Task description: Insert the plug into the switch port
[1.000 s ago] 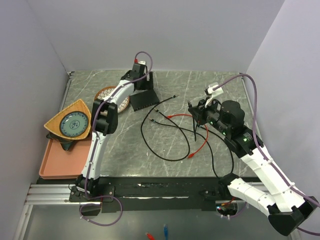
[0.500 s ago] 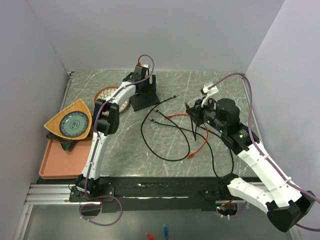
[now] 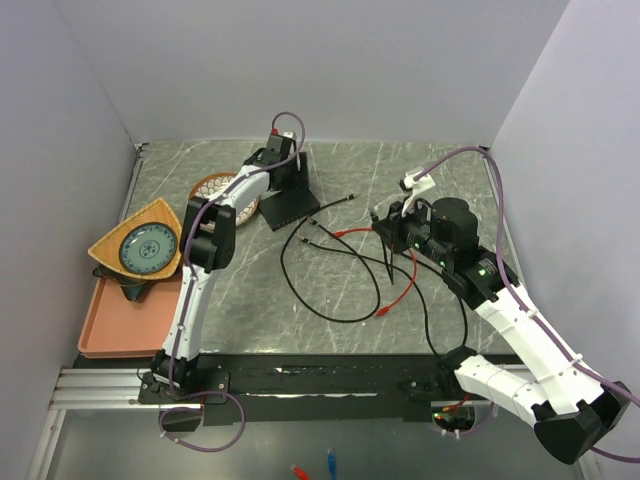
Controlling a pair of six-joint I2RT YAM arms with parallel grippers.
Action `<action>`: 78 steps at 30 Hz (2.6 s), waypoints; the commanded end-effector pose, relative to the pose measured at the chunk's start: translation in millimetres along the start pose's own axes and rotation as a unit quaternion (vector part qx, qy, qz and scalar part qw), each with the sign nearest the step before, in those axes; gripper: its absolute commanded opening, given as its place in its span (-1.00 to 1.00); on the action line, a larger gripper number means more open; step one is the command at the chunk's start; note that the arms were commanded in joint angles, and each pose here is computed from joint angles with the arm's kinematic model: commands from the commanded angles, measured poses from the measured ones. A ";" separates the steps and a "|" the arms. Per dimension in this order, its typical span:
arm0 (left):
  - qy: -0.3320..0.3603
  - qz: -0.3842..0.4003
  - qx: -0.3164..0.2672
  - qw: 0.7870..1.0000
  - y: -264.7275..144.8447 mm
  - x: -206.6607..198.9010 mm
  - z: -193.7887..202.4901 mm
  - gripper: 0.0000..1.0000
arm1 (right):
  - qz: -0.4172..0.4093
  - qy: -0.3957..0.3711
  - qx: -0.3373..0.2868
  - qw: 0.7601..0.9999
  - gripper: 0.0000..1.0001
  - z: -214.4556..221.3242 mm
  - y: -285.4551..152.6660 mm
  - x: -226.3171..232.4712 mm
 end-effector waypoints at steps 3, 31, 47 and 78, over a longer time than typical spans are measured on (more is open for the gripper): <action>-0.036 -0.061 0.091 0.993 -13.8 17.6 51.3 0.47 | -0.014 -0.009 -0.011 1.000 -1.00 -5.9 -4.4 2.9; -0.065 -0.129 0.069 0.987 -138.7 61.8 118.4 0.56 | 0.002 -0.042 0.006 0.999 -1.00 -30.5 -9.9 2.4; -0.116 -0.063 -0.057 0.990 -221.6 80.5 79.2 0.96 | 0.030 -0.140 0.014 0.990 -1.00 -70.9 -4.7 24.0; -0.162 -0.008 0.020 0.986 -194.4 122.2 152.1 0.83 | -0.253 -0.147 0.240 0.926 -1.00 106.1 165.5 211.5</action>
Point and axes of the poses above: each gripper's point midway between its finger pads, its own y axis out along the fingers, its own x axis along the line the jaws close on, z = x × y, the point moved 10 cm from there along -y, back along the fingers, and after that the axes turned 9 degrees about -y, right-handed, at the moved point
